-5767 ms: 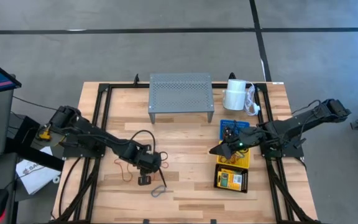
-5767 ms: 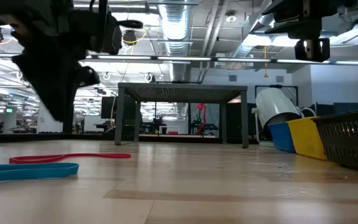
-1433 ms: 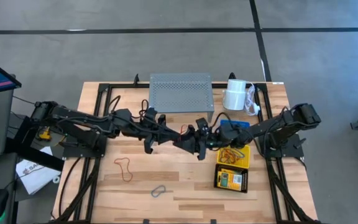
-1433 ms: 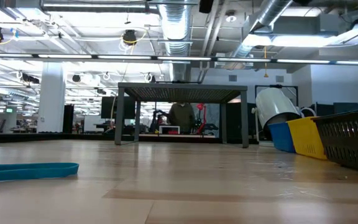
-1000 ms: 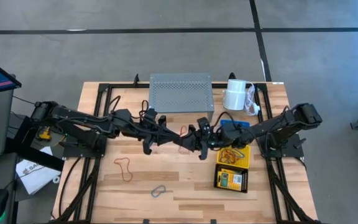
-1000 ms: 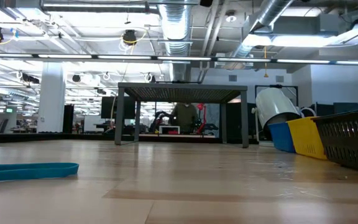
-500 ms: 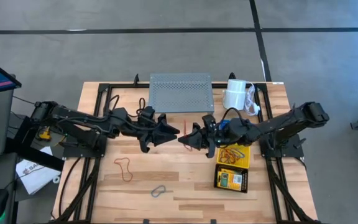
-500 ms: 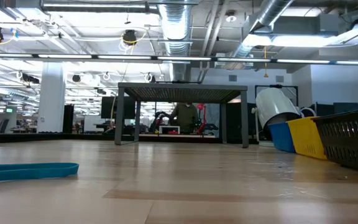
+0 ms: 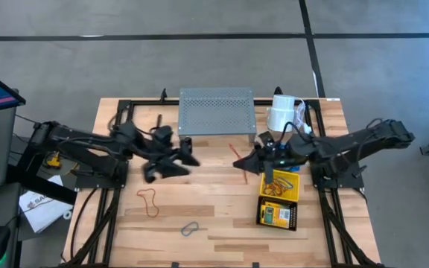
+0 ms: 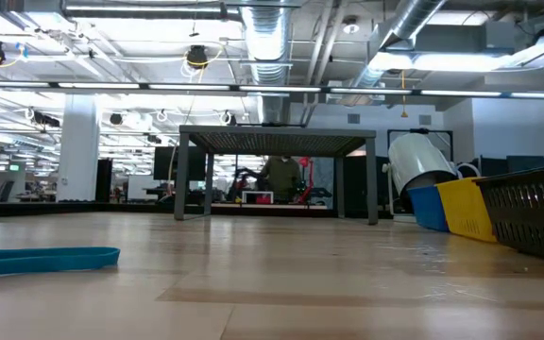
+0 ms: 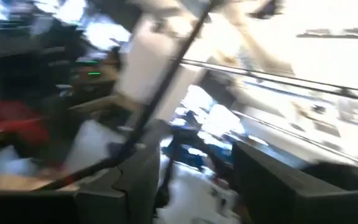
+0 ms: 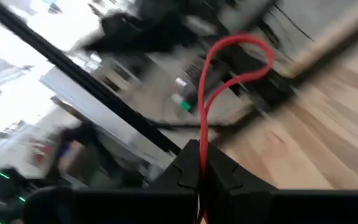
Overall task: Pick & Place Office Desk Supplies
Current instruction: Put the red rubber band into the yellow basket
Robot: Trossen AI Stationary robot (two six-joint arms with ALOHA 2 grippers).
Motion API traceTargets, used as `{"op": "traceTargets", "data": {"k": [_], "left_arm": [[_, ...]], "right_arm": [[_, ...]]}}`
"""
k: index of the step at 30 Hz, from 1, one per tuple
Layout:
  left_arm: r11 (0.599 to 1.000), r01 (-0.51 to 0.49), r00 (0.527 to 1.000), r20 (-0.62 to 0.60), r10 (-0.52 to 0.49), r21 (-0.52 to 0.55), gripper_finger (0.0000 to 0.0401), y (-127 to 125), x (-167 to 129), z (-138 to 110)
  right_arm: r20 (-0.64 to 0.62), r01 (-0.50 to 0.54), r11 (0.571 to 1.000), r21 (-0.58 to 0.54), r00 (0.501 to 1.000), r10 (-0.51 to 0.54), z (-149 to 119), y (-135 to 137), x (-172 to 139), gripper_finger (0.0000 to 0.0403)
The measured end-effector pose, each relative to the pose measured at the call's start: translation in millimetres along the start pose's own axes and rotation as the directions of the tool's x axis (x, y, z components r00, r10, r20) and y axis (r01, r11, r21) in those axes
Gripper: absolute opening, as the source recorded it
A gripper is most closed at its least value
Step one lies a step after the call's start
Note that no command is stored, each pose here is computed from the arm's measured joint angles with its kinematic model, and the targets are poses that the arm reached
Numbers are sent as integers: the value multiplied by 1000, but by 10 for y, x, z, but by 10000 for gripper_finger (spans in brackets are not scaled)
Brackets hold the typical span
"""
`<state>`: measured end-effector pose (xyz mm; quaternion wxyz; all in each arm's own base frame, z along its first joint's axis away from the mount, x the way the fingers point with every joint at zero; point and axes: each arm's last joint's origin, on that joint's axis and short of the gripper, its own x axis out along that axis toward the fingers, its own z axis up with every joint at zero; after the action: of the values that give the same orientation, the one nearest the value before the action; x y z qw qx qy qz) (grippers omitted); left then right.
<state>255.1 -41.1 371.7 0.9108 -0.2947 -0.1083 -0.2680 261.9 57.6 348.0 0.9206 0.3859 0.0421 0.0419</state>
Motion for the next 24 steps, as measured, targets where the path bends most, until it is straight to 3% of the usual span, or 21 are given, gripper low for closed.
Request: {"op": "traceTargets", "data": {"k": [3,6,10,13,15,19,24], "left_arm": [[995,99,995,-20,-99,29,181,-172,-89,92],[988,115,992,-61,-109,104,166,-318,-197,135],[992,-28,987,-156,47,125,145,-387,-385,103],[974,-188,948,-236,214,126,132,-396,-537,28],[934,-332,891,-281,356,131,125,-385,-657,-31],[817,-565,743,-359,564,115,118,-350,-839,-165],[707,-705,608,-466,643,55,120,-279,-960,-331]], "right_arm": [[-79,104,995,8,992,-103,-4,-43,-193,0],[-164,247,969,11,956,-242,-38,-113,-425,0],[-261,402,915,28,887,-382,-102,-186,-703,0],[-338,486,873,32,828,-449,-165,-223,-879,0],[-391,550,835,34,776,-495,-221,-253,-974,0],[-482,658,753,6,662,-574,-344,-302,-1107,0],[-530,727,686,-33,569,-629,-460,-338,-1130,0]]}}
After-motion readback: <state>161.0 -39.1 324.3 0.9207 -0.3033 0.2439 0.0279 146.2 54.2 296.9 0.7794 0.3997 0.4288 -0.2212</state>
